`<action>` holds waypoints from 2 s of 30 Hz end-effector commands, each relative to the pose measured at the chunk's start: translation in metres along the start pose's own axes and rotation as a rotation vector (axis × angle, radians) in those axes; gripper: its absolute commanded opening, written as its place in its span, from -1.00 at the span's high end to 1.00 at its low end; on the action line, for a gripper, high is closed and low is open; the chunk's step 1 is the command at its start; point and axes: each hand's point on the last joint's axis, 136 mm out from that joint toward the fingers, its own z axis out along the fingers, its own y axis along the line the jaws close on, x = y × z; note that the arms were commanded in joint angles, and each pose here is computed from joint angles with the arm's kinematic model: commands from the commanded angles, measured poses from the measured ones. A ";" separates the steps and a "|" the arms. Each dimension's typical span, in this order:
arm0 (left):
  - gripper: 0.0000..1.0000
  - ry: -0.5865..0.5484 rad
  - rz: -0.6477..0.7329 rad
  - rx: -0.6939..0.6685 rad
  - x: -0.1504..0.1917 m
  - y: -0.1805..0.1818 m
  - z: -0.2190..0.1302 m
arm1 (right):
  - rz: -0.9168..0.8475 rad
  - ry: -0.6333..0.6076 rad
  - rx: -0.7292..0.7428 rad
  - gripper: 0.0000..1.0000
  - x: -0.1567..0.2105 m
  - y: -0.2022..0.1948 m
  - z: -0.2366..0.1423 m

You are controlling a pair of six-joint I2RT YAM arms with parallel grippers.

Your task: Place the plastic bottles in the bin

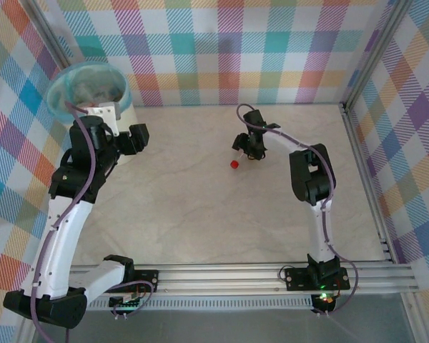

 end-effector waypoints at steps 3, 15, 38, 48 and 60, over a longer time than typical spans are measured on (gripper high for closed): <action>-0.60 0.040 -0.085 0.122 -0.006 -0.025 0.008 | -0.105 0.031 -0.200 -0.30 0.016 0.036 -0.042; -0.61 0.179 -0.166 0.377 0.002 -0.078 0.054 | -0.293 -0.055 -0.501 -0.28 0.041 0.096 -0.127; -0.77 0.370 -0.164 0.703 0.030 -0.168 0.064 | -0.647 -0.279 -0.945 -0.25 0.095 0.189 -0.260; -0.77 0.320 -0.167 0.691 0.011 -0.171 0.068 | -0.807 -0.263 -1.106 -0.24 0.141 0.206 -0.295; -0.36 0.315 -0.190 0.665 0.011 -0.167 0.071 | -0.873 -0.244 -1.120 -0.28 0.160 0.211 -0.299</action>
